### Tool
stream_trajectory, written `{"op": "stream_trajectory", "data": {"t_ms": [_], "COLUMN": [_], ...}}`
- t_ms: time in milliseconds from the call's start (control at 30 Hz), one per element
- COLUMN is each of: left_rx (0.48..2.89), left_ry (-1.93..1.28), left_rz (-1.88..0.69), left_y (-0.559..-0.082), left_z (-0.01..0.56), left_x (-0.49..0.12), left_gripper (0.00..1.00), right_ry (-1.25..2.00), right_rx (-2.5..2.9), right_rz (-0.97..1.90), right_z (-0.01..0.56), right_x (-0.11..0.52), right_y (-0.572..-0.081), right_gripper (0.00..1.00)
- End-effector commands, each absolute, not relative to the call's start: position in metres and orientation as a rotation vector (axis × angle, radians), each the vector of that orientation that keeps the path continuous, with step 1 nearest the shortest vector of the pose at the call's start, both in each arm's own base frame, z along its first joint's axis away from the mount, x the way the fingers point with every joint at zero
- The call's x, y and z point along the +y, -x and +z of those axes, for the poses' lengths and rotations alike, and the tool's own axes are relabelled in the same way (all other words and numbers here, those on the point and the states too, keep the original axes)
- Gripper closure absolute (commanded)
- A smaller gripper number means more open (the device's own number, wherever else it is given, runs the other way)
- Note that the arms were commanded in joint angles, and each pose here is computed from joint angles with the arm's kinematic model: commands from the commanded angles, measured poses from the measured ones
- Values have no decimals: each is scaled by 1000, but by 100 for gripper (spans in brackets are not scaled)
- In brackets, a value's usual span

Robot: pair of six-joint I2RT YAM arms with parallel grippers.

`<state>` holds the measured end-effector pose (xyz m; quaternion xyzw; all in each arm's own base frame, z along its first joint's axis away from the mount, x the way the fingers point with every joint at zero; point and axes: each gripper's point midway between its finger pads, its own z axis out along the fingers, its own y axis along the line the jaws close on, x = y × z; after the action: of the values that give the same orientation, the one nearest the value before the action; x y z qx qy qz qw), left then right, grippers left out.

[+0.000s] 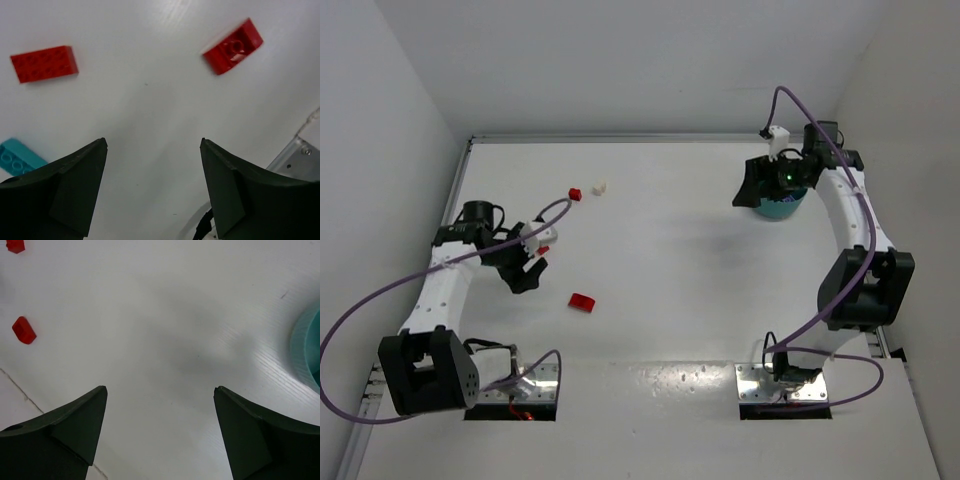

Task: Sort the legos into containers by color

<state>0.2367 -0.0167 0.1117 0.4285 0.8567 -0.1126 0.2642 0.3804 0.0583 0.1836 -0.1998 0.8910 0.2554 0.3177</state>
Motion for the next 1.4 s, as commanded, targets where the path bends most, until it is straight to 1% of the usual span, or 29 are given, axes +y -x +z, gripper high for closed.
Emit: {"op": "stream_trajectory", "data": {"t_ms": [0, 100, 133, 300, 367, 433, 467, 567, 600, 667, 700, 767, 800, 933, 1033, 1067, 1133, 1200, 1300, 1367], "left_rx": [1983, 1890, 1858, 1817, 1825, 1875, 1951, 2107, 2188, 2282, 2369, 2432, 2461, 2540, 2603, 2574, 2583, 2576, 2615, 2620], "left_ry": [-1523, -1570, -1613, -1728, -1713, -1607, -1528, -1267, -1138, -895, -781, -675, -567, -416, -373, -380, -397, -416, -438, -458], "left_rz": [-419, -446, -485, -606, -569, -510, -513, -377, -268, -109, 44, 134, 170, 225, 159, 146, 125, 112, 75, 5], "left_y": [-213, -212, -206, -195, -204, -223, -229, -264, -277, -295, -296, -296, -292, -290, -291, -302, -307, -314, -315, -316], "left_z": [119, 117, 115, 97, 95, 99, 96, 108, 110, 117, 112, 109, 110, 105, 90, 97, 91, 90, 76, 68], "left_x": [-53, -73, -85, -112, -120, -120, -109, -78, -47, -10, 28, 61, 88, 141, 159, 160, 162, 163, 164, 157], "left_gripper": [20, 20, 22, 23, 24, 24, 26, 27, 27, 27, 27, 27, 27, 24, 23, 23, 19, 19, 18, 17], "right_ry": [582, 579, 581, 585, 579, 582, 585, 611, 611, 611, 611, 611, 598, 589, 587, 587, 601, 598, 588, 584], "right_rx": [2319, 2351, 2344, 2358, 2373, 2392, 2383, 2378, 2378, 2378, 2378, 2375, 2385, 2381, 2383, 2383, 2374, 2382, 2386, 2400], "right_rz": [765, 802, 797, 805, 816, 811, 805, 764, 764, 764, 764, 780, 802, 815, 832, 832, 830, 835, 839, 834], "right_z": [182, 174, 177, 173, 169, 167, 170, 171, 171, 172, 172, 169, 165, 164, 162, 162, 165, 162, 162, 158], "right_x": [70, 72, 72, 72, 72, 71, 70, 67, 67, 67, 67, 68, 70, 71, 72, 72, 75, 75, 76, 74], "right_y": [-374, -369, -371, -369, -365, -361, -364, -361, -361, -359, -359, -361, -362, -369, -369, -369, -370, -370, -370, -369], "right_gripper": [13, 14, 14, 16, 16, 16, 16, 16, 16, 16, 16, 16, 16, 16, 16, 16, 16, 16, 16, 16]}}
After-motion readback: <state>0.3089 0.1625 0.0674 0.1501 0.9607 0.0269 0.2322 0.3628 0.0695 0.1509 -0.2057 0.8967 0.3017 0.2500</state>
